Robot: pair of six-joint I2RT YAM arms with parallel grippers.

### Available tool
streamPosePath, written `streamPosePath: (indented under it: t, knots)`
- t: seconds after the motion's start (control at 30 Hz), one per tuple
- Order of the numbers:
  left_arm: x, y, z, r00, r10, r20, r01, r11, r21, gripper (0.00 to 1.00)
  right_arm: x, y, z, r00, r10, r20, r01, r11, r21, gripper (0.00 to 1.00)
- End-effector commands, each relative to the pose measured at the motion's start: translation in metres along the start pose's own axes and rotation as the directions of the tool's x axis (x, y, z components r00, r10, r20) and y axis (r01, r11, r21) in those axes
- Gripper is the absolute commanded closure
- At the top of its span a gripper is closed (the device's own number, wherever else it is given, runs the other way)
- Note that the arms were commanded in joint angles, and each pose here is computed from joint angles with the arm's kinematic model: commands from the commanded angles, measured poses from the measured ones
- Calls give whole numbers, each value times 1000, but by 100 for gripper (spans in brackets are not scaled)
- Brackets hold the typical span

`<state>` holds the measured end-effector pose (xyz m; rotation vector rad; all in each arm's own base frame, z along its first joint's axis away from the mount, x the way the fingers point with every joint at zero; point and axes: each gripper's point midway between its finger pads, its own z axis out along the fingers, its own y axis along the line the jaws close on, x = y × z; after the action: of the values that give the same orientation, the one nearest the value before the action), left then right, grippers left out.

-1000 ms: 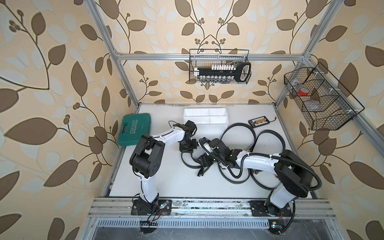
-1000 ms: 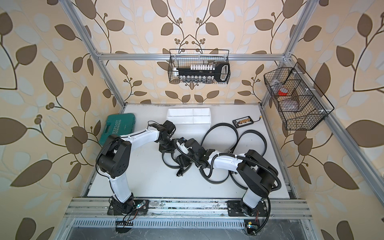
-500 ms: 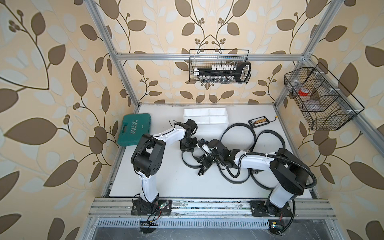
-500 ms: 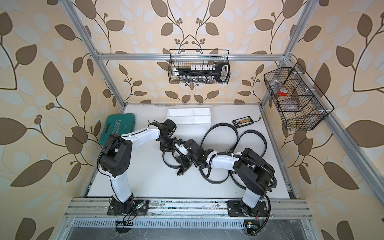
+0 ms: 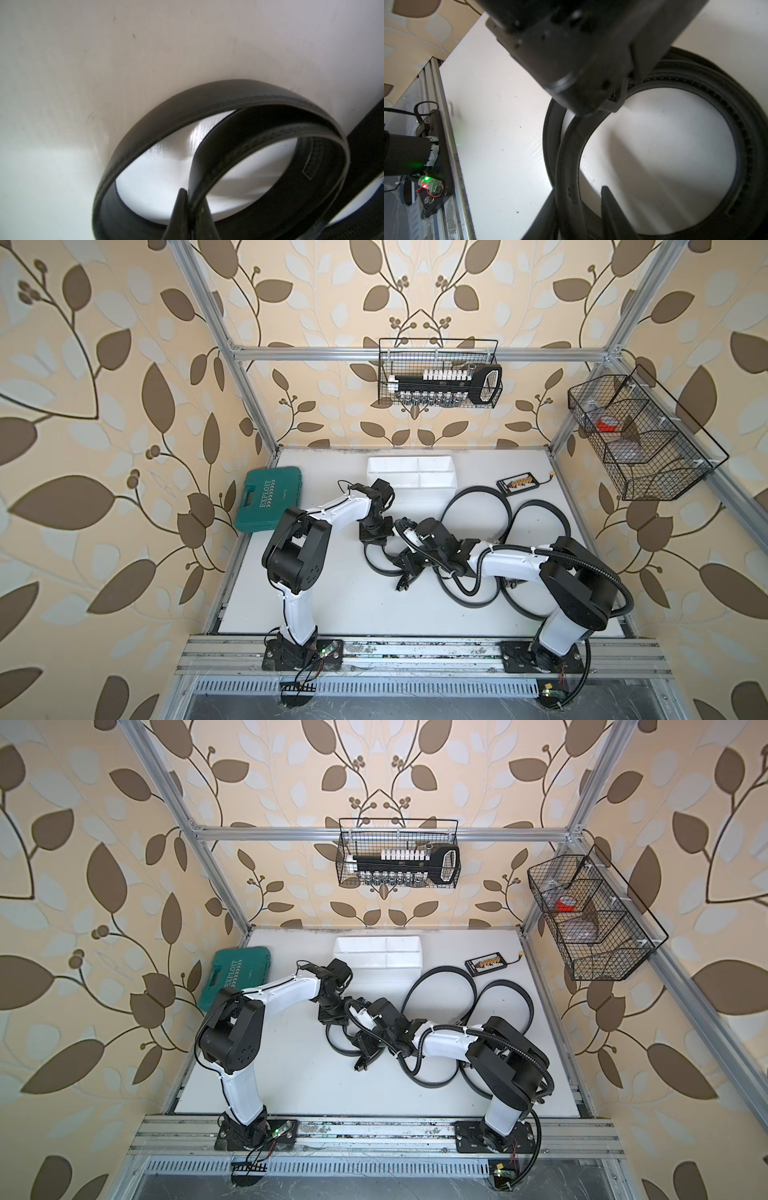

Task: Place the belts into the storage roll
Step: Roll the belt at the center of the board.

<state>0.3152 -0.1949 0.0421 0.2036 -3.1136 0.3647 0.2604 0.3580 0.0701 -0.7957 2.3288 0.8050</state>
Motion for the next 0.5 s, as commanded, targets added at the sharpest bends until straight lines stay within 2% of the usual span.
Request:
streamPosePath:
  t: [0.0,0.27,0.37,0.47]
  knots:
    - [-4,3,-3,1000,17,1,-17,999,-28,100,-9,10,-6,999,-21,30,22,999,-30,66]
    - [-3,8,-1,1000,27,0,-27,998,-50,100,-7,8,-5,1000,-22,18,23,999,-24,69]
    - [-4,7,-3,1000,28,4,-28,998,-48,100,-2,8,-2,1000,-20,1,20,999,-34,75]
    - [-5,5,-4,999,32,4,-31,998,-46,100,0,9,0,1000,-20,-5,20,999,-42,87]
